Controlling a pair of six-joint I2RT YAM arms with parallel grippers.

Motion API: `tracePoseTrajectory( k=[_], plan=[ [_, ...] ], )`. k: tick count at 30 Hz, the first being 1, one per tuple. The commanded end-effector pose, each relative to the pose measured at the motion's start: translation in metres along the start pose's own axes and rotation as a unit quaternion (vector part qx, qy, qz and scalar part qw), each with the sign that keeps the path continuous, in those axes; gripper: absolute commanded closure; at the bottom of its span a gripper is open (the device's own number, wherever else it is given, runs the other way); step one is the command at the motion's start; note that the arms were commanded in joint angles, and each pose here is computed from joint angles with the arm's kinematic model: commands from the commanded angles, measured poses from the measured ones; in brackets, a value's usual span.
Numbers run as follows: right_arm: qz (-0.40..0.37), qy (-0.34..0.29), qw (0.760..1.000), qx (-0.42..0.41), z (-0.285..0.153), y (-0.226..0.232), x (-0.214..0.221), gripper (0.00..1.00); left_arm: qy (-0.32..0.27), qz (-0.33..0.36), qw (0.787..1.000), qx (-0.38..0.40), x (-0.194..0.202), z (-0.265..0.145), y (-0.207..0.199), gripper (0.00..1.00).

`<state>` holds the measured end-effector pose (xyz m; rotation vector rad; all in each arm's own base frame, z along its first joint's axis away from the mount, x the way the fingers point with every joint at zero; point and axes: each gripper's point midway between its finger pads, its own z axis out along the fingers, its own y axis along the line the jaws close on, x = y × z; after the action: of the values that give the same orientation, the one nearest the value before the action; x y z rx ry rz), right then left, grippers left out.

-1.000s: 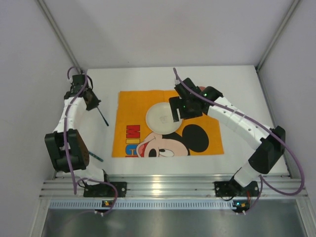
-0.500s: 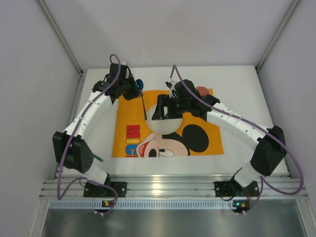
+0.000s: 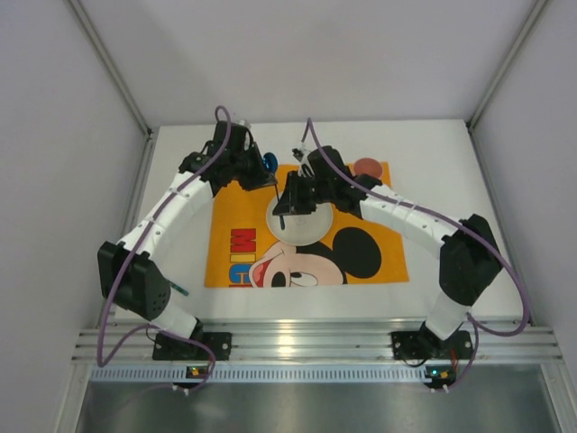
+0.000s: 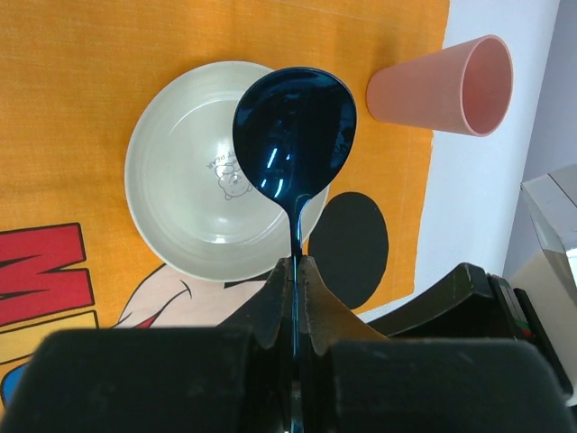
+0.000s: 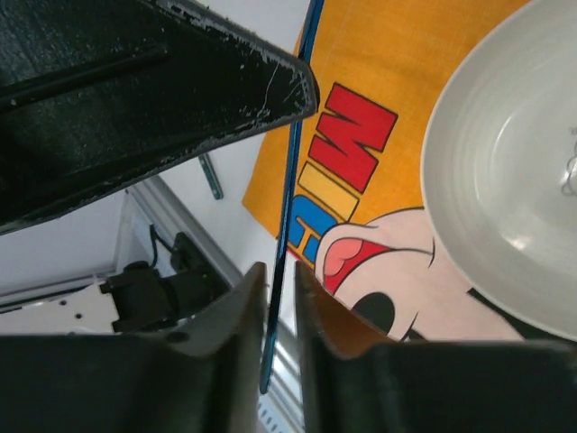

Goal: Set the dinner table for one person

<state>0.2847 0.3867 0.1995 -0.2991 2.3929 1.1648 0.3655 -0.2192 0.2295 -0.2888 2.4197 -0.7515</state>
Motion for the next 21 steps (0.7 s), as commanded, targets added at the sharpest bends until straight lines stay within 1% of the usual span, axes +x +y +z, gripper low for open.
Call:
tracePoseTrajectory(
  k=[1,2,3,6,7,8,10,11,12,13,14,15,16,18,19,21],
  plan=[
    [-0.001,-0.021,1.0,-0.023,0.001,0.007,-0.012,0.88,-0.021,-0.005,0.999,0.034,-0.006,-0.022,-0.018,1.0],
    [0.001,-0.02,1.0,-0.019,0.001,0.004,-0.01,0.93,-0.021,-0.004,0.999,0.035,-0.006,-0.022,-0.018,1.0],
    [0.001,-0.021,1.0,-0.015,-0.001,0.003,-0.009,1.0,-0.022,-0.003,0.999,0.036,-0.006,-0.023,-0.018,1.0],
    [0.002,-0.027,1.0,0.004,-0.009,-0.007,-0.006,1.0,-0.013,0.0,0.999,0.041,-0.002,-0.022,-0.019,1.0],
    [0.004,-0.029,1.0,0.01,-0.016,-0.01,-0.003,1.0,-0.01,0.006,0.999,0.04,0.0,-0.021,-0.017,0.92],
    [0.006,-0.037,0.999,0.02,-0.021,-0.016,-0.005,1.0,-0.006,0.007,0.999,0.04,0.003,-0.021,-0.016,0.79],
    [0.02,-0.047,0.997,0.05,-0.037,-0.034,-0.004,1.0,0.001,0.014,1.0,0.027,0.01,-0.021,-0.006,0.61],
    [0.024,-0.049,0.997,0.061,-0.043,-0.041,-0.002,1.0,0.002,0.018,1.0,0.022,0.013,-0.022,-0.002,0.49],
    [0.032,-0.055,0.995,0.075,-0.051,-0.051,-0.003,1.0,0.001,0.021,1.0,0.014,0.015,-0.022,0.002,0.45],
    [0.035,-0.05,0.994,0.091,-0.061,-0.061,0.009,1.0,-0.001,0.026,1.0,-0.005,0.018,-0.024,0.013,0.38],
    [0.038,-0.06,0.991,0.112,-0.069,-0.073,0.009,1.0,-0.002,0.029,0.999,-0.014,0.02,-0.025,0.018,0.1],
    [0.038,-0.063,0.989,0.125,-0.076,-0.08,0.014,1.0,-0.004,0.032,0.999,-0.022,0.021,-0.026,0.023,0.03],
    [0.042,-0.064,0.986,0.148,-0.086,-0.095,0.027,1.0,-0.01,0.037,0.999,-0.037,0.023,-0.029,0.032,0.02],
    [0.048,-0.071,0.982,0.17,-0.096,-0.11,0.038,1.0,-0.017,0.04,0.998,-0.049,0.025,-0.031,0.04,0.02],
    [0.055,-0.069,0.979,0.185,-0.102,-0.123,0.053,1.0,-0.019,0.042,0.997,-0.058,0.028,-0.033,0.047,0.02],
    [0.071,-0.066,0.975,0.198,-0.106,-0.137,0.064,1.0,-0.016,0.041,0.997,-0.064,0.031,-0.032,0.052,0.02]
  ],
)
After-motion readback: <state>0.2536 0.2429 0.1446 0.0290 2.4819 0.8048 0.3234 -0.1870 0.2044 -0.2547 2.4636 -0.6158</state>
